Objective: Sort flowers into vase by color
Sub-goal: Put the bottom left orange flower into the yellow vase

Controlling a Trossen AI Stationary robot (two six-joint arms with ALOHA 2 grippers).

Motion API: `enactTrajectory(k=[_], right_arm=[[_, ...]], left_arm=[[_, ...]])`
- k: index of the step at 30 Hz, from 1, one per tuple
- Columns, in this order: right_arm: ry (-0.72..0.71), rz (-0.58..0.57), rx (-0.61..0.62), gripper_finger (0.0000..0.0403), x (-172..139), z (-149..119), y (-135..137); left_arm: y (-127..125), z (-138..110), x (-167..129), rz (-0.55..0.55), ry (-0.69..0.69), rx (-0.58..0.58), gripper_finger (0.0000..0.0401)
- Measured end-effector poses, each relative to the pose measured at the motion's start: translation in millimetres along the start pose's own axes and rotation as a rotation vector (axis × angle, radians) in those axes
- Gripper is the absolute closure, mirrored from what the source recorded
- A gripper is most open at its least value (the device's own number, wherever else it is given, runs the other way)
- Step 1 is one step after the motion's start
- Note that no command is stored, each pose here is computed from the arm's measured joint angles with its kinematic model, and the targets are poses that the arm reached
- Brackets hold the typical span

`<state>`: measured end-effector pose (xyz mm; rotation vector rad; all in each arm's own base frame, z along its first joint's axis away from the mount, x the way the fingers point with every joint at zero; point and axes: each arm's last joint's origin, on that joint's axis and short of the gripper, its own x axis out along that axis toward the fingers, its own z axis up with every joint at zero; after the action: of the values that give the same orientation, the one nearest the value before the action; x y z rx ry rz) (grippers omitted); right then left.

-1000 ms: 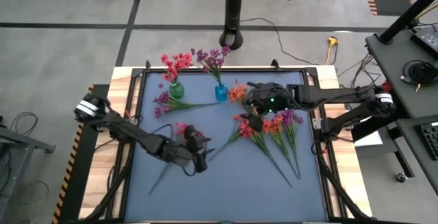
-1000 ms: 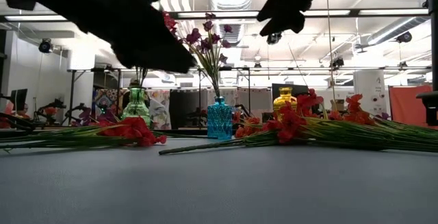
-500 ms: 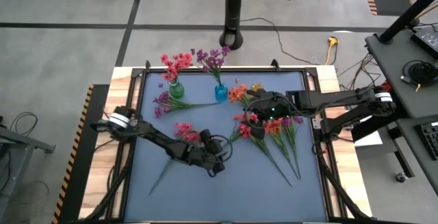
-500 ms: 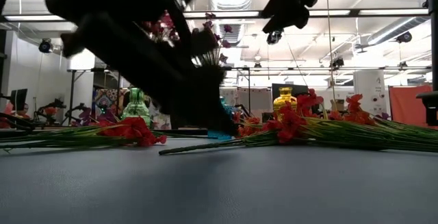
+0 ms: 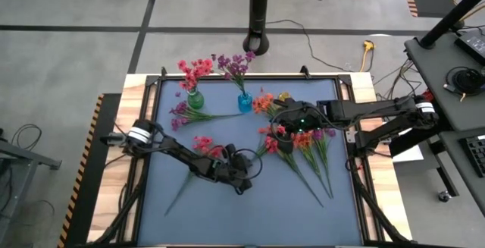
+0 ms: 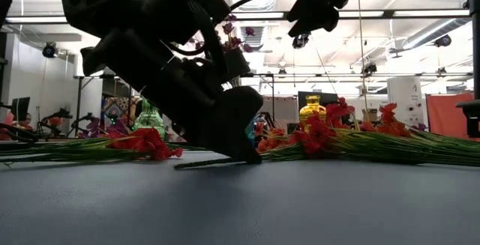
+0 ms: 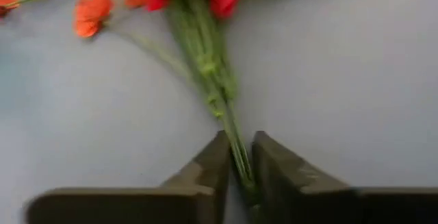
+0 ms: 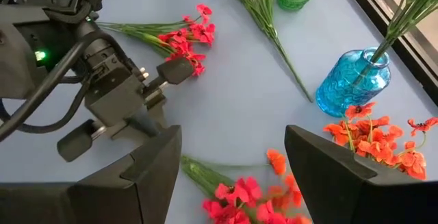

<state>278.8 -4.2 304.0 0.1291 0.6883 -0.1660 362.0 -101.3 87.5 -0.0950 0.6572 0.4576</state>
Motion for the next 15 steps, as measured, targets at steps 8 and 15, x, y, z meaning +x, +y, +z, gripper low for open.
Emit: enactTrajectory(k=[8, 15], right_arm=[[0.019, -0.003, -0.002, 0.0154, 3.0, -5.4, -0.6], [0.02, -0.013, -0.016, 0.0154, 3.6, -6.5, -1.0]], left_arm=[[9.1, 16.3, -22.4, 0.052, 0.008, 0.018, 0.0395], [28.4, 41.2, -62.6, 0.168, -0.005, 0.038, 0.0397]])
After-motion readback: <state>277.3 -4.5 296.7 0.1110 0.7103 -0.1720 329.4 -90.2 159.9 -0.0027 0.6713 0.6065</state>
